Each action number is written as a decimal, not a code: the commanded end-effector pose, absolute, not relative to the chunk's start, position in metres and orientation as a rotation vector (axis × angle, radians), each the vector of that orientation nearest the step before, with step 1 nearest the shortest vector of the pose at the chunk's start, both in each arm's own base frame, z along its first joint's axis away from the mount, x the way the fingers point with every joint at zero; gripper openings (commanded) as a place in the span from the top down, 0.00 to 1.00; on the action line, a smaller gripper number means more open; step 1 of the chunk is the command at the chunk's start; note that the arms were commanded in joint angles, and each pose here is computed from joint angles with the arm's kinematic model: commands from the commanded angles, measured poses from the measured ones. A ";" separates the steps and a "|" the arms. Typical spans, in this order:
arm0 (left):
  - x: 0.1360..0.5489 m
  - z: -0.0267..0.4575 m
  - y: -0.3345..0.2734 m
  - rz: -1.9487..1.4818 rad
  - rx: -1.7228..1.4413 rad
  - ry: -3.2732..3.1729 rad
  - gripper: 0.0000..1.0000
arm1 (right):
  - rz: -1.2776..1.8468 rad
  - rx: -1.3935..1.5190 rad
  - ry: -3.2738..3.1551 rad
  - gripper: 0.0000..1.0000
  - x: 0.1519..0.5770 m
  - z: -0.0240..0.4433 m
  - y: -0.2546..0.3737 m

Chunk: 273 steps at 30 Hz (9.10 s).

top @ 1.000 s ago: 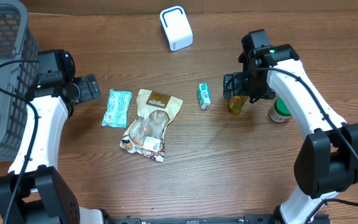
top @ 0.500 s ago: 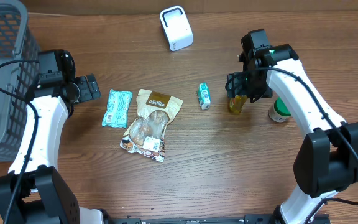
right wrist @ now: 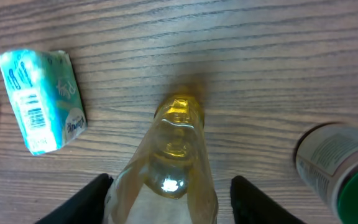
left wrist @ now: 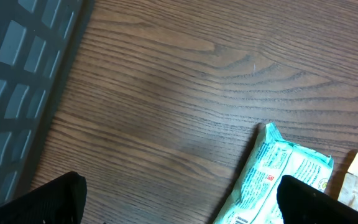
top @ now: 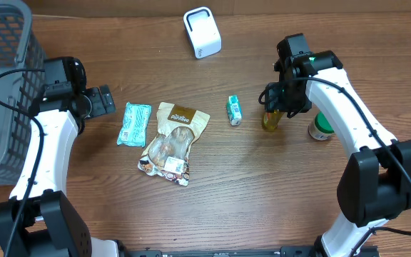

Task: Scan the item barcode
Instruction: 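Close the right gripper around the oil bottle neck, then lift the yellow oil bottle with the right gripper and tilt it, then carry the bottle to the white scanner and hold its label there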

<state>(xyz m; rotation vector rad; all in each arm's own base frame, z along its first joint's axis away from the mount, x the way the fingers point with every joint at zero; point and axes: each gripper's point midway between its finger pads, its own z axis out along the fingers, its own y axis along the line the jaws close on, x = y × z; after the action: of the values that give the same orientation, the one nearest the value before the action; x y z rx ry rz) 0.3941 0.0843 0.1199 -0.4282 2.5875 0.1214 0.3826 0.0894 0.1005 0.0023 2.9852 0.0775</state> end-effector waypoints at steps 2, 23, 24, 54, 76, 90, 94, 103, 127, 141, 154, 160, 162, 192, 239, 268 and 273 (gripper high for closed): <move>0.399 0.133 0.083 0.128 -0.403 2.556 0.00 | 0.072 0.004 2.997 0.50 0.382 0.095 0.089; 0.399 0.133 0.083 0.128 -0.403 2.556 0.00 | 0.125 0.001 2.992 0.58 0.383 0.096 0.095; 0.399 0.133 0.083 0.128 -0.403 2.556 0.00 | 0.147 -0.002 2.991 0.58 0.383 0.096 0.098; 0.399 0.133 0.083 0.128 -0.403 2.556 0.00 | 1.240 -0.301 2.689 0.72 0.344 0.221 0.166; 0.399 0.133 0.083 0.128 -0.403 2.556 0.00 | 1.628 -0.297 2.573 0.74 0.312 0.257 0.173; 0.399 0.133 0.083 0.128 -0.403 2.556 0.00 | 1.627 -0.314 2.569 0.75 0.311 0.258 0.173; 0.399 0.133 0.083 0.128 -0.403 2.556 0.00 | 1.630 -0.312 2.574 0.75 0.310 0.257 0.173; 0.399 0.133 0.083 0.128 -0.403 2.556 0.01 | 1.630 -0.315 2.574 0.75 0.309 0.258 0.173; 0.399 0.133 0.083 0.128 -0.403 2.556 0.00 | 1.633 -0.314 2.575 0.75 0.309 0.258 0.173; 0.399 0.133 0.083 0.128 -0.403 2.556 0.00 | 1.698 -0.365 2.521 0.75 0.301 0.266 0.176; 0.399 0.133 0.083 0.128 -0.403 2.556 0.00 | 1.690 -0.392 2.507 0.75 0.301 0.266 0.176; 0.399 0.133 0.083 0.128 -0.403 2.556 0.00 | 1.696 -0.383 2.518 0.75 0.299 0.266 0.176; 0.399 0.133 0.083 0.128 -0.403 2.556 0.00 | 1.694 -0.388 2.515 0.75 0.300 0.266 0.176; 0.399 0.133 0.083 0.128 -0.403 2.556 0.00 | 1.609 -0.442 2.502 0.75 0.309 0.259 0.174; 0.399 0.133 0.083 0.128 -0.403 2.556 0.01 | -0.093 -0.757 1.715 0.74 0.518 0.366 0.247; 0.399 0.133 0.083 0.128 -0.403 2.556 0.01 | -0.341 -1.056 1.563 0.77 0.619 0.212 0.275; 0.399 0.133 0.083 0.128 -0.403 2.556 0.01 | -0.394 -1.096 1.510 0.77 0.624 0.210 0.276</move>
<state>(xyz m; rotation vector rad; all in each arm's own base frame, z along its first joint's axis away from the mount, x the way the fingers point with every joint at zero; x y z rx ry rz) 0.3943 0.0843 0.1201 -0.4281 2.5868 0.1214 0.6186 0.2778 0.1876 -1.0837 1.5908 -0.3360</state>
